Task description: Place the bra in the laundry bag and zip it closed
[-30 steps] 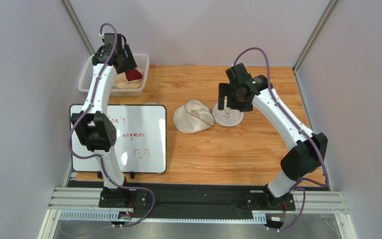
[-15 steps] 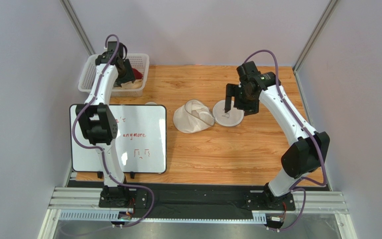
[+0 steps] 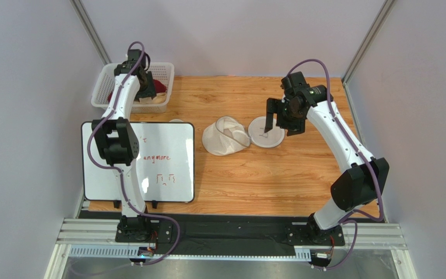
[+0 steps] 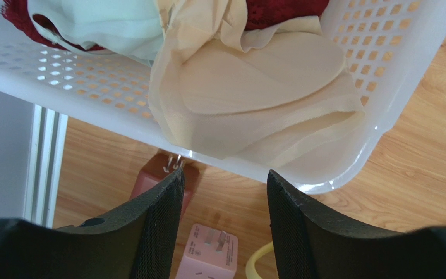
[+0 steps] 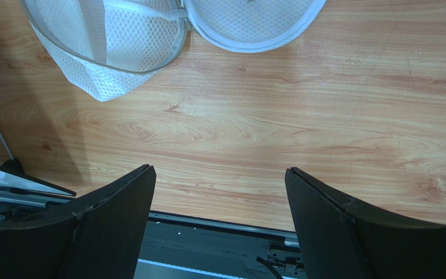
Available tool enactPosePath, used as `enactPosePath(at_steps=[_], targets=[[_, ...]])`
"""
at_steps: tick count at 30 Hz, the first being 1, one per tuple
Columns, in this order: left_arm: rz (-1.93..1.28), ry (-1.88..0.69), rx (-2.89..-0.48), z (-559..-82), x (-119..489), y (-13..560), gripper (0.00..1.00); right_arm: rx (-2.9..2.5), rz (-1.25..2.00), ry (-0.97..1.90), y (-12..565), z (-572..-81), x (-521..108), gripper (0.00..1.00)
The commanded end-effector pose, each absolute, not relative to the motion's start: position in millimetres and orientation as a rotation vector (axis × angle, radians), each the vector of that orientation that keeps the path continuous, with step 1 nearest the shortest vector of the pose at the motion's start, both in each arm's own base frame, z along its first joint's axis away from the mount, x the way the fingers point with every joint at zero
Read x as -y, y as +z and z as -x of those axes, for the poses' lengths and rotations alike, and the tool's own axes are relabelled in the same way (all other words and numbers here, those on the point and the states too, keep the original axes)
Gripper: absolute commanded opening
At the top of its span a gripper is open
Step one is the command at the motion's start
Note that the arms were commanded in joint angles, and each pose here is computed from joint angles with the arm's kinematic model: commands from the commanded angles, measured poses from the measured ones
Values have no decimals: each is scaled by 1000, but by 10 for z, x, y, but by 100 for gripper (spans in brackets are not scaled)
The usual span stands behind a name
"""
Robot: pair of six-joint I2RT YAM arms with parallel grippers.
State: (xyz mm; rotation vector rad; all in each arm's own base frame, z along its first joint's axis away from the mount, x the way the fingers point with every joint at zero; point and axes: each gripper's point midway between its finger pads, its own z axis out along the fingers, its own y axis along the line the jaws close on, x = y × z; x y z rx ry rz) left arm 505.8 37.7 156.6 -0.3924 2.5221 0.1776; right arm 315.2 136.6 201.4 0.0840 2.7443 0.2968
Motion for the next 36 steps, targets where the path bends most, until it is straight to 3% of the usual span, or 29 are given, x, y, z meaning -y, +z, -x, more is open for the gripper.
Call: enactPosePath(at_steps=[1, 11, 14, 17, 23, 28, 36], targets=[[350, 264, -2466, -5214, -523, 1706, 61, -2701, -55, 335, 2123, -3147, -1370, 88], [335, 270, -2466, -5392, -542, 1568, 43, -2723, -60, 338, 2091, -3121, -1368, 88], [333, 262, -2443, -5444, -539, 1635, 27, -2719, -63, 343, 2102, -3128, -1364, 87], [359, 237, -2399, -5476, -520, 1820, 2, -2724, -61, 352, 2069, -3133, -1390, 87], [504, 39, -2172, -5440, -339, 2719, 0, -2724, -63, 439, 2122, -3155, -1512, 86], [567, -380, -2169, -5324, 228, 2877, 0, -2723, -59, 456, 2119, -3140, -1529, 86], [553, -670, -1980, -5217, 651, 3685, 0, -2715, -58, 508, 2113, -3069, -1569, 85]])
